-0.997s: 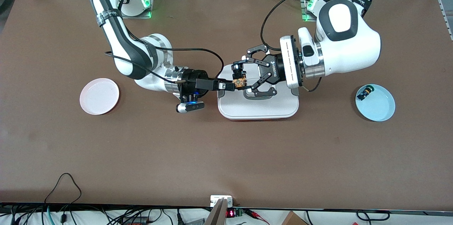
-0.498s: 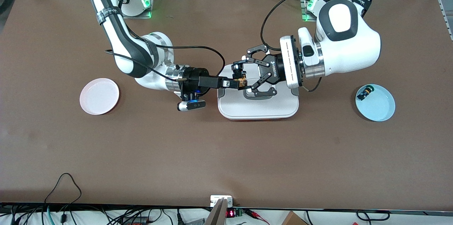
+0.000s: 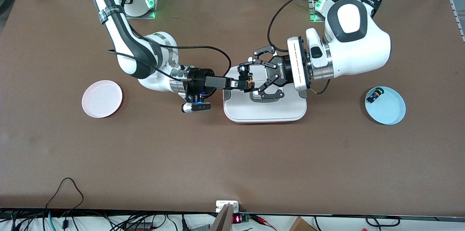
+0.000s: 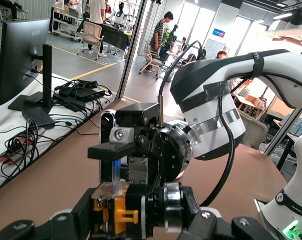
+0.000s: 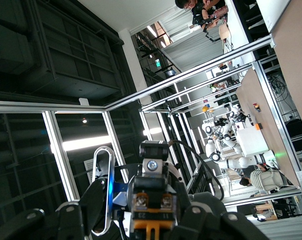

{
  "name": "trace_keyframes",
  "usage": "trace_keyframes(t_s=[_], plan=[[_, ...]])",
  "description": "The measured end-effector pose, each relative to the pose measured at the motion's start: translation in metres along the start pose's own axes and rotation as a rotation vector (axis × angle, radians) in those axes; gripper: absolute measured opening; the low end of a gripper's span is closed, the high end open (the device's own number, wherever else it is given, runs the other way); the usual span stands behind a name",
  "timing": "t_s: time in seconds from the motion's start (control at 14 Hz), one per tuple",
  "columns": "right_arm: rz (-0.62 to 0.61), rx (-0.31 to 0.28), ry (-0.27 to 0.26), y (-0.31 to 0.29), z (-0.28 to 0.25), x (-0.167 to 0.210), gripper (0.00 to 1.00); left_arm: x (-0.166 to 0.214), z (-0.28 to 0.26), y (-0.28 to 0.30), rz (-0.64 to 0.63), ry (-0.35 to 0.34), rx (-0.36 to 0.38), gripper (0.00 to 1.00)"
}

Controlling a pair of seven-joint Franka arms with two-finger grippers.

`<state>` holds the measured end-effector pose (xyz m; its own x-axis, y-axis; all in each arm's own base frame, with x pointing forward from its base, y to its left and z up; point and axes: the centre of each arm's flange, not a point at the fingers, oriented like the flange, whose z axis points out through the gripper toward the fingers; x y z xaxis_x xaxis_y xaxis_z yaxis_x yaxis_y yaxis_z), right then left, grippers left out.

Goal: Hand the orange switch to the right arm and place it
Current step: 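Close the right gripper on the orange switch beside the left gripper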

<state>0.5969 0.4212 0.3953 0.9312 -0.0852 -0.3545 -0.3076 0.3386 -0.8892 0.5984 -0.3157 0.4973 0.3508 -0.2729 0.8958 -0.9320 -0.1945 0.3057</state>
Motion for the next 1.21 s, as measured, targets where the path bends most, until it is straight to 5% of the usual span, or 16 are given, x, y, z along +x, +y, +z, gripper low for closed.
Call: trace_keyframes(t_s=[0.5,1.21], plan=[[-0.039,-0.006,0.004,0.0047,-0.0025,0.0006,0.61,0.0,0.0,0.0,0.0,0.0,0.0,0.72],[-0.055,-0.004,-0.008,0.0093,-0.0032,-0.0013,0.41,-0.0002,0.0001,-0.0002,0.0,0.0,0.0,0.72]])
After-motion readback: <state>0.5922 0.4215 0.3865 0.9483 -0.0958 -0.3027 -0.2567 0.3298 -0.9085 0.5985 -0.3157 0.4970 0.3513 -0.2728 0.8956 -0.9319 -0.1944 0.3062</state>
